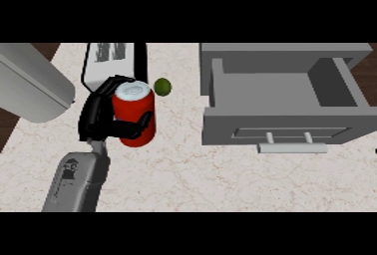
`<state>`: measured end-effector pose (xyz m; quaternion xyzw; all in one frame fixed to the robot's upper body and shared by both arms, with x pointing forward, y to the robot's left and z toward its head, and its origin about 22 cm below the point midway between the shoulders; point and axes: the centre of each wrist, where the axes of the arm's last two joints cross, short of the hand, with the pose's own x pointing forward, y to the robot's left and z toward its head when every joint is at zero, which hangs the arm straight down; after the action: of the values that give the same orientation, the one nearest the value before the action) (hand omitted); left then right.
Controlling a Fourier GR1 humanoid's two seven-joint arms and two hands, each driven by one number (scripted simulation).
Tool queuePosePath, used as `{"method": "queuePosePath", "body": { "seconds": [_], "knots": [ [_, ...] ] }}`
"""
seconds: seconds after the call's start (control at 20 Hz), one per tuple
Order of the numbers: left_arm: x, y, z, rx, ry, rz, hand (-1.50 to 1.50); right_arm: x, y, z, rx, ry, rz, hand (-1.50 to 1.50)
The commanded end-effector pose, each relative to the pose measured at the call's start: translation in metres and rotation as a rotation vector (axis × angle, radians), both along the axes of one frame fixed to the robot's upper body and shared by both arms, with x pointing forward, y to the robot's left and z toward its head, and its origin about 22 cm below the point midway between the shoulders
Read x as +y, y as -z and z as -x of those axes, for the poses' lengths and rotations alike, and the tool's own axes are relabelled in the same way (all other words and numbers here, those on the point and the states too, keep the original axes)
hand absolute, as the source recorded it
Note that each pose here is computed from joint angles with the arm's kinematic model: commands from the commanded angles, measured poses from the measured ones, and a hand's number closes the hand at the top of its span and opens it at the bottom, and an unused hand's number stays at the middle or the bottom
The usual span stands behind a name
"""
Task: Pick up the can, place it into the drawer and close the drawer
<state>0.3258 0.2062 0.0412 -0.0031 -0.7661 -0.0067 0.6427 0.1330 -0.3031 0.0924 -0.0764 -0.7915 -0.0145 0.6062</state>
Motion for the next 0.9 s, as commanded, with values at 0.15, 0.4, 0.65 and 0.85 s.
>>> {"method": "queuePosePath", "body": {
  "seconds": [0.15,0.4,0.65,0.85],
  "knots": [
    [-0.067,-0.056,-0.012,-0.009,0.063,-0.014,1.5,0.009,-0.002,-0.016,0.001,-0.001,-0.003,-1.5],
    [-0.106,-0.091,-0.024,-0.038,0.089,-0.045,1.5,-0.012,0.008,-0.007,0.003,-0.003,0.003,-1.5],
    [-0.133,-0.153,-0.031,-0.088,0.109,-0.072,1.5,0.006,-0.012,-0.004,-0.013,0.01,0.006,-1.5],
    [-0.153,-0.158,-0.047,-0.084,0.106,-0.071,1.5,-0.008,0.004,-0.006,0.001,0.019,0.008,-1.5]
  ]
}}
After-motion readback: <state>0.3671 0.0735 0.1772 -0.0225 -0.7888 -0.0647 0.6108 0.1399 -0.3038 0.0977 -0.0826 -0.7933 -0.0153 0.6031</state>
